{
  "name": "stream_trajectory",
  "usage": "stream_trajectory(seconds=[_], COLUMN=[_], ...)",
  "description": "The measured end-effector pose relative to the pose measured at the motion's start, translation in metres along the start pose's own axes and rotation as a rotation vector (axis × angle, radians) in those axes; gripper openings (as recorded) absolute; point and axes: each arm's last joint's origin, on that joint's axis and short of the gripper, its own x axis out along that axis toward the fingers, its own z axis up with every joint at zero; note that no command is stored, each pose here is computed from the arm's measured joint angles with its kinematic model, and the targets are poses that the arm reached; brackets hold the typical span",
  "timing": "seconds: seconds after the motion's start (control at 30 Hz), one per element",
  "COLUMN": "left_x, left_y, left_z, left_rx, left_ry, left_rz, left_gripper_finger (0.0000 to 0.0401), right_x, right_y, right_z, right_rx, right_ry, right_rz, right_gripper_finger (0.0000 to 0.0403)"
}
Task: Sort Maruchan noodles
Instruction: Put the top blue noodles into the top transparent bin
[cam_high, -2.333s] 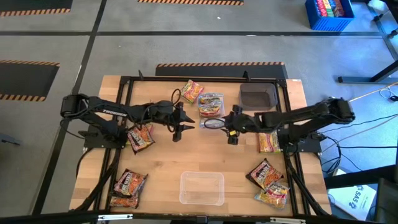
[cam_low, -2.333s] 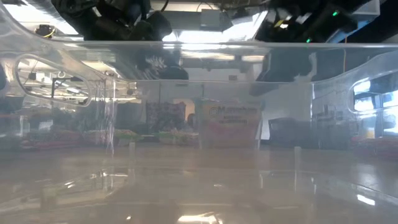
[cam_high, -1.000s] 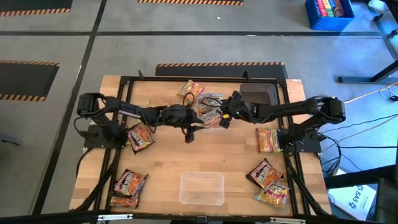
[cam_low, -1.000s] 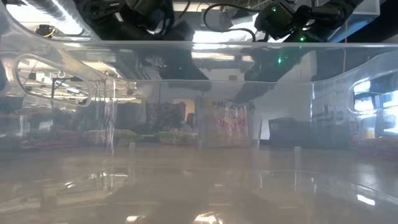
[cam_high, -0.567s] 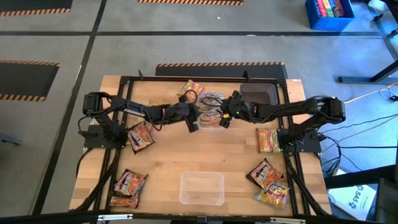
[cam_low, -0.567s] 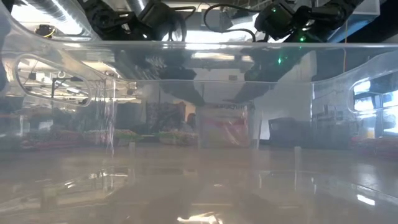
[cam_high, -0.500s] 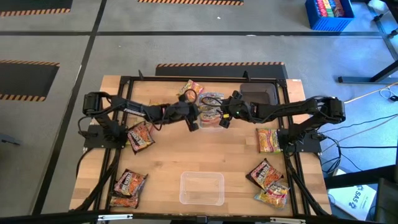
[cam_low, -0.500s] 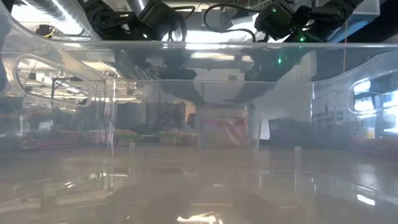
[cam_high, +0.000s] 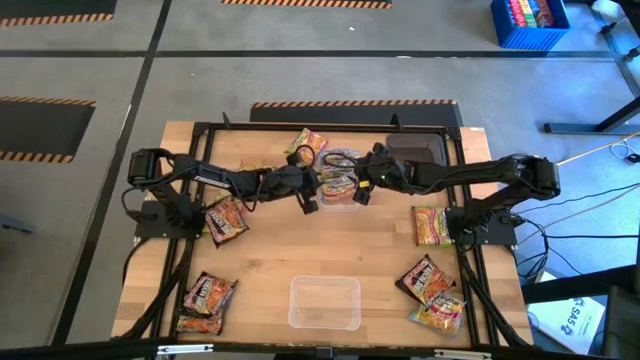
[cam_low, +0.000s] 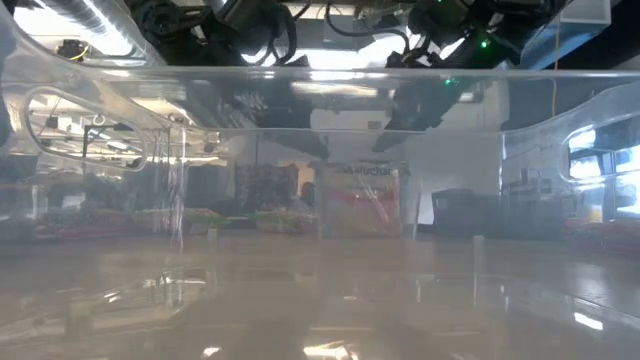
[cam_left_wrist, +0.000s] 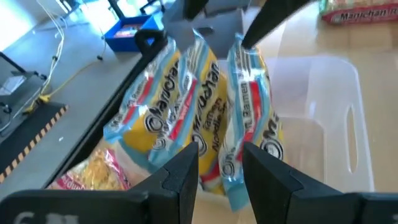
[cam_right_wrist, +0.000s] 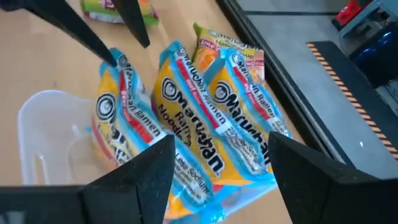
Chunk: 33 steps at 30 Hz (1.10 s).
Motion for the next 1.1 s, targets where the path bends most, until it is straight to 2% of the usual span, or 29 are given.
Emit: stream_trajectory(seconds=[0.23,0.43,0.57,0.63,0.77,0.93,1.1], left_x=[-0.003,-0.016,-0.022,-0.024,-0.026,-0.026,-0.026], left_y=[0.0,0.0,-0.002,-0.003,-0.004,-0.004,-0.005], left_z=[-0.003,0.006,0.008,0.012,0.011,0.011,0.011], left_rx=[0.002,-0.006,-0.001,-0.009,-0.003,-0.015,-0.033], left_ry=[0.042,0.012,0.017,-0.004,0.002,-0.002,-0.003], left_rz=[-0.007,-0.021,-0.034,-0.036,-0.043,-0.042,-0.063], left_gripper_finger=[0.0117,0.0117,0.0117,0.0117,0.0117,0.0117,0.0117], right_x=[-0.004,0.005,0.02,0.029,0.038,0.039,0.036], right_y=[0.012,0.033,0.042,0.045,0.046,0.042,0.045], right_z=[0.006,0.012,0.009,0.003,-0.006,-0.001,0.0], right_rx=[-0.011,-0.104,-0.151,-0.174,-0.216,-0.189,-0.191], right_ry=[-0.036,-0.137,-0.153,-0.119,-0.056,-0.092,-0.088], right_rz=[0.166,0.197,0.2,0.18,0.057,-0.069,-0.078], right_gripper_finger=[0.0239,0.0239,0.0239,0.0239,0.0239,0.0239,0.0239])
